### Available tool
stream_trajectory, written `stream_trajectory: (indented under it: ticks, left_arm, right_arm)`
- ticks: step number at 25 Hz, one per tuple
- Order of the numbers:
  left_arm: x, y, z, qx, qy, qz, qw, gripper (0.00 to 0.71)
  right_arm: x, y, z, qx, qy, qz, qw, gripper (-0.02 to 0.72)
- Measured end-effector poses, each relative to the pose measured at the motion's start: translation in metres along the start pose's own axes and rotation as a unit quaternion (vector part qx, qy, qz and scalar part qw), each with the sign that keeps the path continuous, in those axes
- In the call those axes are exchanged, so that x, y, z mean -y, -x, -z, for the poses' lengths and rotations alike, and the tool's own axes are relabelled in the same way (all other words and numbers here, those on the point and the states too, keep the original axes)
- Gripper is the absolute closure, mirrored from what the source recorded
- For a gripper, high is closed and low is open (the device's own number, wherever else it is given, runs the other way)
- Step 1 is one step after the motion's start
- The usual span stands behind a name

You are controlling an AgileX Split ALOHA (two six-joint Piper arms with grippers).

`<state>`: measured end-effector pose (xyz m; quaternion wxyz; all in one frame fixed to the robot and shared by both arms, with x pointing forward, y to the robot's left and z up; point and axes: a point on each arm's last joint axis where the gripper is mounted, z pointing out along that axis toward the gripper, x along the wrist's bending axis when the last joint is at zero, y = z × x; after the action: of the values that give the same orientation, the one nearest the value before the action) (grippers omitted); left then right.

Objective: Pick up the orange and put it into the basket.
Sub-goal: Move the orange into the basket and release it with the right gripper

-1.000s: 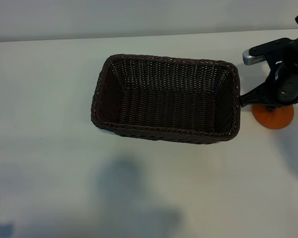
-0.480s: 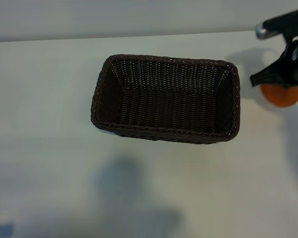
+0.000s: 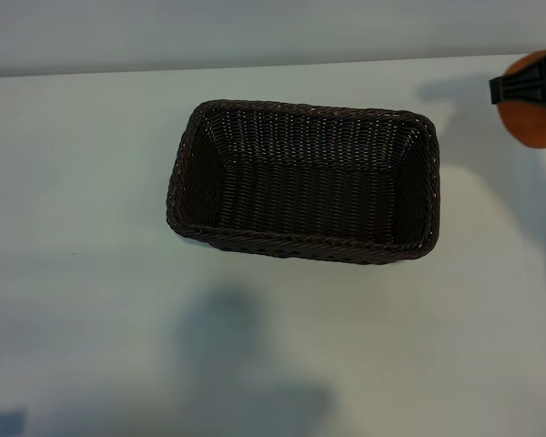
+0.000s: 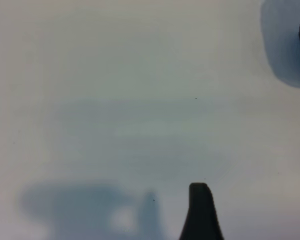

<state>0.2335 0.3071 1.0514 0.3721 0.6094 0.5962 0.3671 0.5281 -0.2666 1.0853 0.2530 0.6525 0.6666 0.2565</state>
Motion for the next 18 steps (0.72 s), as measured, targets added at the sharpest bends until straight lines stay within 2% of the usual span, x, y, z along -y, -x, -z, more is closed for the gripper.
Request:
stream_trajectory:
  ticks: [6,8,12,18]
  left_arm:
    - [0.0,0.0,0.0,0.0,0.0,0.0,1.0,0.164]
    - [0.0,0.0,0.0,0.0,0.0,0.0,1.0,0.164]
    - [0.0,0.0,0.0,0.0,0.0,0.0,1.0,0.164]
    - [0.0,0.0,0.0,0.0,0.0,0.0,1.0,0.164]
  right_arm:
    - [0.003,-0.044,0.001,-0.097,0.003,0.074,0.993,0.608]
    - [0.005,-0.057,-0.004,-0.117,0.006,0.086,0.989,0.608]
    - [0.007,-0.078,-0.023,-0.136,0.014,0.111,0.984,0.608]
    - [0.014,-0.091,-0.059,-0.136,0.0,0.12,0.983,0.608]
